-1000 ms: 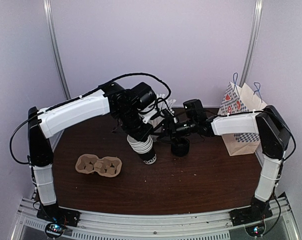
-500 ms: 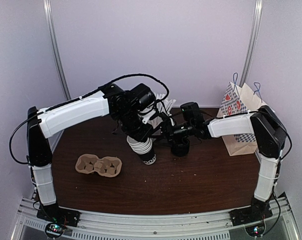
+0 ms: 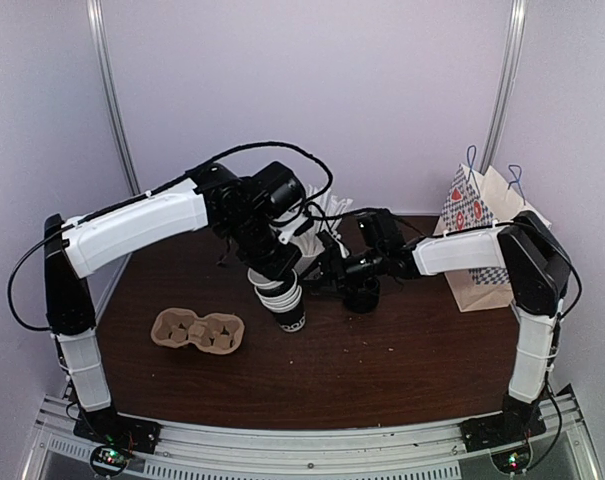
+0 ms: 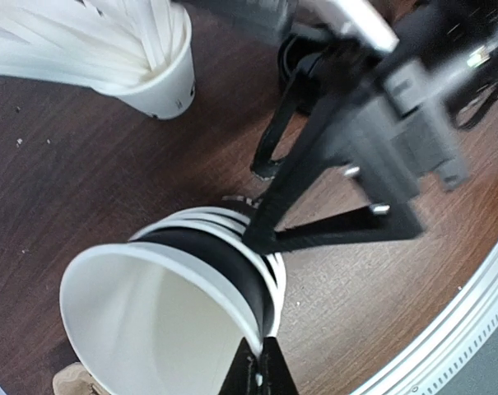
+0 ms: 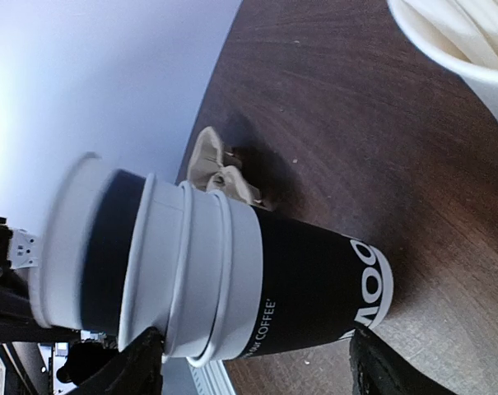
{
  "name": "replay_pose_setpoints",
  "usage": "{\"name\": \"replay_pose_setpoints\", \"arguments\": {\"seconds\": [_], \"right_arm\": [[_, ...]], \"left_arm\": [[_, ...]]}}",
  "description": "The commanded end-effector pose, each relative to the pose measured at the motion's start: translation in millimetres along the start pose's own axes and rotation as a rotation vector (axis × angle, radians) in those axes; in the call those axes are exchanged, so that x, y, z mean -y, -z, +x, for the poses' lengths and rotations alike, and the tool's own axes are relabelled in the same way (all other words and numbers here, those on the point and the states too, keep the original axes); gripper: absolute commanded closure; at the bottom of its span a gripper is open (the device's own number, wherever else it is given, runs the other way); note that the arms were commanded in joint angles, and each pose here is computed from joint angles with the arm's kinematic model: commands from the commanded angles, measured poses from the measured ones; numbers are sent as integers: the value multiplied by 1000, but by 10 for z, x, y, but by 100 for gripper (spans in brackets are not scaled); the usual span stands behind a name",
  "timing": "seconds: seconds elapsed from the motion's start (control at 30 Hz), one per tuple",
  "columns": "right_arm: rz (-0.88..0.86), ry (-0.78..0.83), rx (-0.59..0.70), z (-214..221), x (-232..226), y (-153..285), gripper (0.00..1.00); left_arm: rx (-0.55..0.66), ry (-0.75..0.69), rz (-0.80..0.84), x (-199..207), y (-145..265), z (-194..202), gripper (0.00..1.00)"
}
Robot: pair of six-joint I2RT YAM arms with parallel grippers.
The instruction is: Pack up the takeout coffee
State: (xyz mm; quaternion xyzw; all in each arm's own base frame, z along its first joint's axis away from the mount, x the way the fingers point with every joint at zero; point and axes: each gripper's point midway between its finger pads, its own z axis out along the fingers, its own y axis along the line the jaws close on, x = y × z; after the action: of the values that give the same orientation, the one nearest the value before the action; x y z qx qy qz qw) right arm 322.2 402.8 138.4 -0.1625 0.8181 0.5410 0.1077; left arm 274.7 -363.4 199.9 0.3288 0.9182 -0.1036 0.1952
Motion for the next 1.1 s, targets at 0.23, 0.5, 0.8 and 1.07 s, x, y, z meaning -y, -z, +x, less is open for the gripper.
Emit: {"name": "replay_pose_setpoints", "arguments": {"seconds": [0.23, 0.5, 0.8, 1.07], "right_arm": [[43, 10, -31, 58, 97, -25, 23], [-62, 142, 77, -354, -425, 531, 22], [21, 356, 111, -371, -566, 1289, 22], [154, 577, 130, -165, -673, 2190, 21]], "left_arm": [[195, 7, -25, -76, 498, -316, 100], [237, -35, -57, -138, 833, -374, 100], [319, -219, 60, 252, 1330, -432, 100], [240, -703, 244, 1298, 1370, 126, 100]]}}
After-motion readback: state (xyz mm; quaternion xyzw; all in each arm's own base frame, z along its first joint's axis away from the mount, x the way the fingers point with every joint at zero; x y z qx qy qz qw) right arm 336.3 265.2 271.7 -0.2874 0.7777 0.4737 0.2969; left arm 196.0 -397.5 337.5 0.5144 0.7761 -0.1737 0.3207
